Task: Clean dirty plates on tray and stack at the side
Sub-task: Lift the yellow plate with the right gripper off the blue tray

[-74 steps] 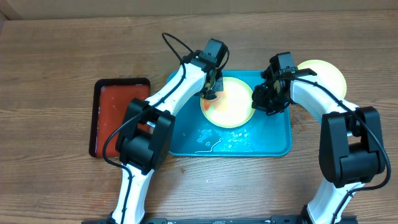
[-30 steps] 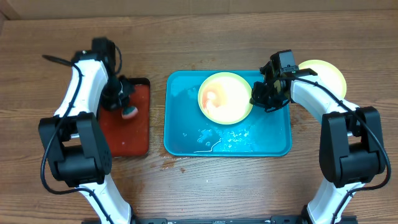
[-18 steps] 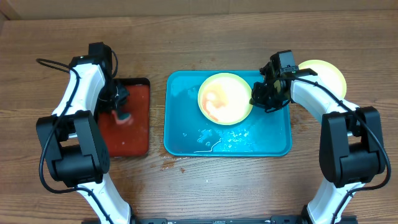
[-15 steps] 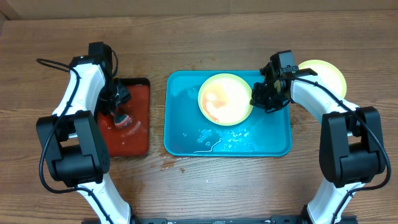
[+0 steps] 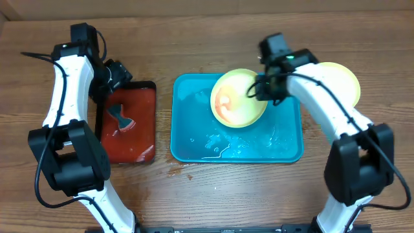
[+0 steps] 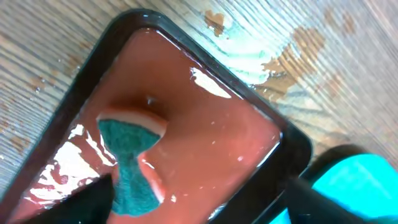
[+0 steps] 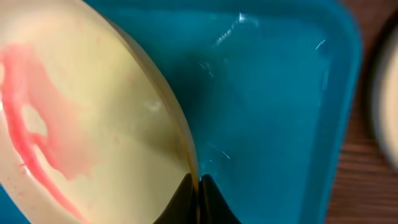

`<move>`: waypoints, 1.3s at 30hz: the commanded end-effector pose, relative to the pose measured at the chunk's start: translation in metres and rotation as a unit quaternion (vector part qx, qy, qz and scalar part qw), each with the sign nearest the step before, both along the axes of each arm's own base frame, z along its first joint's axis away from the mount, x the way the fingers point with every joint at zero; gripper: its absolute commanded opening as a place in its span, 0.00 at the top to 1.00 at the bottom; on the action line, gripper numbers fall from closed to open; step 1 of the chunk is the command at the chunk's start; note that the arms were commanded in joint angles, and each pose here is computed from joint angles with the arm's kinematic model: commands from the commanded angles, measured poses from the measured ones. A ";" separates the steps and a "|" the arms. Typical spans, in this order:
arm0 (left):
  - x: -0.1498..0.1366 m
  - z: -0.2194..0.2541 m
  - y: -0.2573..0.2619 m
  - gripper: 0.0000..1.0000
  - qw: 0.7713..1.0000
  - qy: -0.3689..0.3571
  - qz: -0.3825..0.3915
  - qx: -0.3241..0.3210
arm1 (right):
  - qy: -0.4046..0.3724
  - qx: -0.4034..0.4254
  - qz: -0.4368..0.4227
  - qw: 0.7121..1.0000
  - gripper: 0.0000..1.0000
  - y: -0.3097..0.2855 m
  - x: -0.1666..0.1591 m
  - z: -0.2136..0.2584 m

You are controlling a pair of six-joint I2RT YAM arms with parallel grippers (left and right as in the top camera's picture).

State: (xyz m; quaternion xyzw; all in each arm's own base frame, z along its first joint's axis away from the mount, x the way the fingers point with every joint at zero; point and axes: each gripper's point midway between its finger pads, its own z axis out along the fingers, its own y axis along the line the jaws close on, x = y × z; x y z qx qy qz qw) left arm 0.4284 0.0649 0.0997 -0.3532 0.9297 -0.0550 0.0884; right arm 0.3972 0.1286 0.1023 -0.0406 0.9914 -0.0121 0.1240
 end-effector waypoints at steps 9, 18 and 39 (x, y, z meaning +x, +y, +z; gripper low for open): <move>0.002 0.010 -0.003 0.00 1.000 -0.013 -0.009 -0.009 | -0.297 -0.414 0.090 0.856 0.96 0.050 -0.010 0.153; 0.002 0.010 -0.003 0.00 1.000 -0.013 -0.009 -0.009 | -0.344 -0.518 0.180 0.762 0.96 0.105 -0.037 0.196; 0.002 0.010 -0.003 0.00 1.000 -0.013 -0.009 -0.009 | -0.187 -0.167 0.130 0.959 0.96 0.036 0.031 0.093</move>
